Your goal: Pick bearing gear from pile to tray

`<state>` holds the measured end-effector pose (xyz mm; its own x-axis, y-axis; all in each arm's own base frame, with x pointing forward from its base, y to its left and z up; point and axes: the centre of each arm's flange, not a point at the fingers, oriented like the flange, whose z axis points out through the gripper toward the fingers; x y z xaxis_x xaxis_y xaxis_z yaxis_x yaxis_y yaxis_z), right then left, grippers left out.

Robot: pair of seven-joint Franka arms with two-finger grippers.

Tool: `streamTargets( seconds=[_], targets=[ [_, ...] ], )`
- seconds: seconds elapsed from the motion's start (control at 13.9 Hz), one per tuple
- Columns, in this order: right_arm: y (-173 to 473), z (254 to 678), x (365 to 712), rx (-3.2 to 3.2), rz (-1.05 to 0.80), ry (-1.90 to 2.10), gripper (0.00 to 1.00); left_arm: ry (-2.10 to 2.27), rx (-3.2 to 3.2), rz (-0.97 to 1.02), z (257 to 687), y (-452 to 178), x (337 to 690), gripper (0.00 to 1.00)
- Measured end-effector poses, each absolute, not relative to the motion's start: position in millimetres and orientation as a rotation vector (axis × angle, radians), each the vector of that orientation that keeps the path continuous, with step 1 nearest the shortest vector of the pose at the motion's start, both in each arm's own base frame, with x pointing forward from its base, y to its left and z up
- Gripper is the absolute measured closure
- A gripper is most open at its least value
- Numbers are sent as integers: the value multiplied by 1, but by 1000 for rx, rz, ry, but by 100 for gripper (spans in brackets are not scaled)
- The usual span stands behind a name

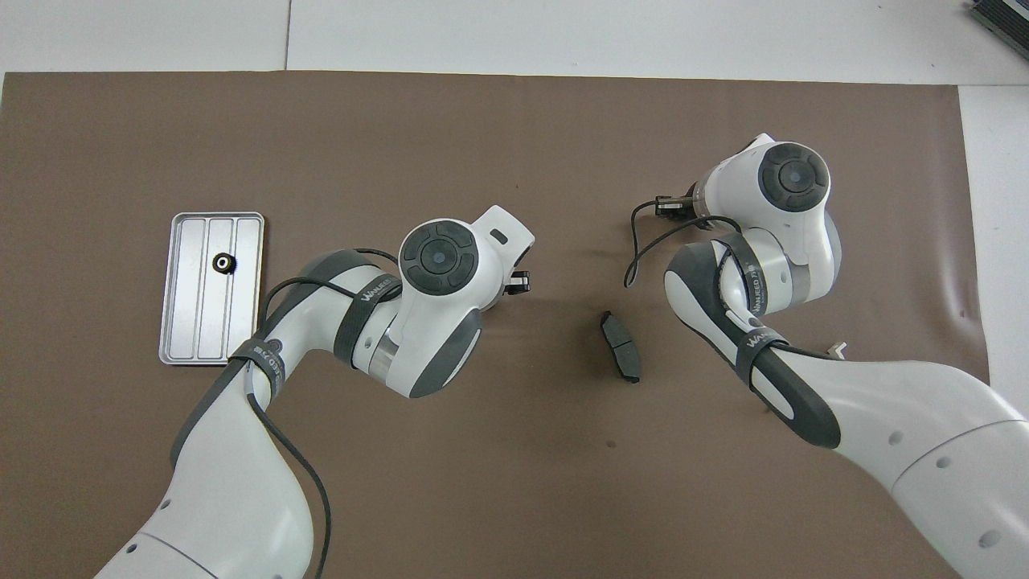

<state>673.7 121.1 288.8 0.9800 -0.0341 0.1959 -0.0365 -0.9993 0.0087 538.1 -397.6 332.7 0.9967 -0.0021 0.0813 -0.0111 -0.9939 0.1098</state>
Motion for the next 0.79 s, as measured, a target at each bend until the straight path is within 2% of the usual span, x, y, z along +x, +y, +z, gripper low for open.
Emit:
streamTargets(
  seconds=[0.07, 0.36, 0.43, 0.57, 0.79],
  targets=[
    [121, 289, 674, 3116, 308, -60, 77, -3, 3021, 141, 336, -399, 545, 62],
    [121, 289, 674, 3119, 308, -65, 77, 19, 3020, 157, 337, -395, 557, 60],
    [121, 290, 674, 3119, 309, -65, 77, 20, 3023, 152, 334, -394, 557, 55],
    [123, 292, 675, 3121, 316, -62, 77, 19, 3033, 132, 324, -394, 555, 37],
    [123, 301, 676, 3121, 337, -63, 77, 8, 3043, 106, 314, -396, 550, 37]
  ],
)
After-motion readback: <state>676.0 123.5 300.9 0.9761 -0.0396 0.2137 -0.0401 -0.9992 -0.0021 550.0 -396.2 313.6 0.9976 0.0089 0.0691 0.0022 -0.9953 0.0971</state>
